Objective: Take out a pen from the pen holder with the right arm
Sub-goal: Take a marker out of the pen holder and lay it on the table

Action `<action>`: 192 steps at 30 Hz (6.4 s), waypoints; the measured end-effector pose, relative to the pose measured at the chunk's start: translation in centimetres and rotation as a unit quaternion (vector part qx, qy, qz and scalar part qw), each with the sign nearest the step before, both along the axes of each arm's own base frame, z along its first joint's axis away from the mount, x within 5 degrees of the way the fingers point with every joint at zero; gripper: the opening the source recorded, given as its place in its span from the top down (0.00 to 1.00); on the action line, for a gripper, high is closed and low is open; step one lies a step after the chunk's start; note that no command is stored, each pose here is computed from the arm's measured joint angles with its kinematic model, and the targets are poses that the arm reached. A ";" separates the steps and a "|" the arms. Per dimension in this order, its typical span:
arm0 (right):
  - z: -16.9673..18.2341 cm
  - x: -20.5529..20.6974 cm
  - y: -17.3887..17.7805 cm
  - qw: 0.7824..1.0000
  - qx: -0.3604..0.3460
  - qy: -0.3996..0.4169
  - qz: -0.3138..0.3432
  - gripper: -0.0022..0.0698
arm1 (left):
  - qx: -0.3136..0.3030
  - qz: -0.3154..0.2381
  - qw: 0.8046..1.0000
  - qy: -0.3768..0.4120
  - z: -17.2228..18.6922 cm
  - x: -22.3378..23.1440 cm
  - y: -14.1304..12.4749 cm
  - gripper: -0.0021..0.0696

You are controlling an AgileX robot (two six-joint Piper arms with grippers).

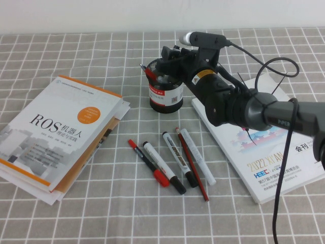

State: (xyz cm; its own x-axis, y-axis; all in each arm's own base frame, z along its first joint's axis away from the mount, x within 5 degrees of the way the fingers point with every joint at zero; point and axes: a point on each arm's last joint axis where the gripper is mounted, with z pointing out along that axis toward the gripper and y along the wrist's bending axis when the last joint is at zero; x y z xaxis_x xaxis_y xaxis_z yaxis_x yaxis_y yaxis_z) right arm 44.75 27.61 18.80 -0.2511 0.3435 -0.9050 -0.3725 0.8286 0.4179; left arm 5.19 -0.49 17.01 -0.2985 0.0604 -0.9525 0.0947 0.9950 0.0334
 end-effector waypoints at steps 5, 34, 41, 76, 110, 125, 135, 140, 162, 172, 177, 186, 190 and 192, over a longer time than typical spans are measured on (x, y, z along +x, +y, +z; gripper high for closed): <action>0.0 0.0 0.0 1.000 -0.001 -0.001 0.001 0.53 | 0.000 0.000 1.000 0.000 0.0 0.0 0.0 0.98; 0.1 0.0 0.0 1.000 0.002 0.000 0.001 0.83 | 0.000 0.000 1.000 0.000 0.0 0.0 0.0 0.98; 0.0 0.0 0.1 1.000 0.000 0.003 0.002 0.84 | 0.000 0.000 1.000 0.000 0.0 0.0 0.0 0.98; 22.4 -10.4 -5.6 0.981 -0.174 -0.035 0.072 0.84 | 0.000 0.000 1.000 0.000 0.0 0.0 0.0 0.98; 1.3 -6.3 -4.4 0.848 -0.326 0.379 0.175 0.84 | 0.000 0.000 1.000 0.000 0.0 0.0 0.0 0.98; -0.3 -5.2 -3.9 0.864 -0.297 0.370 0.167 0.75 | 0.000 0.000 1.000 0.000 0.0 0.0 0.0 0.98; 1.0 -6.0 -4.3 0.868 -0.295 0.364 0.167 0.52 | 0.000 0.000 1.000 0.000 0.0 0.0 0.0 0.98; 6.2 -9.9 -6.5 0.890 -0.282 0.320 0.159 0.66 | 0.000 0.000 1.000 0.000 0.0 0.0 0.0 0.98; 18.2 -32.2 -18.9 0.910 -0.286 0.239 0.180 0.99 | 0.000 0.000 1.000 0.000 0.0 0.0 0.0 0.98; 16.0 -31.6 -20.2 0.905 -0.338 0.222 0.132 0.99 | 0.000 0.000 1.000 0.000 0.0 0.0 0.0 0.98; 11.6 -31.5 -22.4 0.950 -0.263 0.166 0.037 0.99 | 0.000 0.000 1.000 0.000 0.0 0.0 0.0 0.98; 1.2 -36.0 -26.6 0.973 -0.169 0.064 -0.142 0.99 | 0.000 0.000 1.000 0.000 0.0 0.0 0.0 0.98; 0.0 -37.3 -27.0 0.973 -0.155 0.018 -0.169 0.99 | 0.000 0.000 1.000 0.000 0.0 0.0 0.0 0.98; 0.0 -37.7 -27.1 0.973 -0.152 0.007 -0.171 0.99 | 0.000 0.000 1.000 0.000 0.0 0.0 0.0 0.98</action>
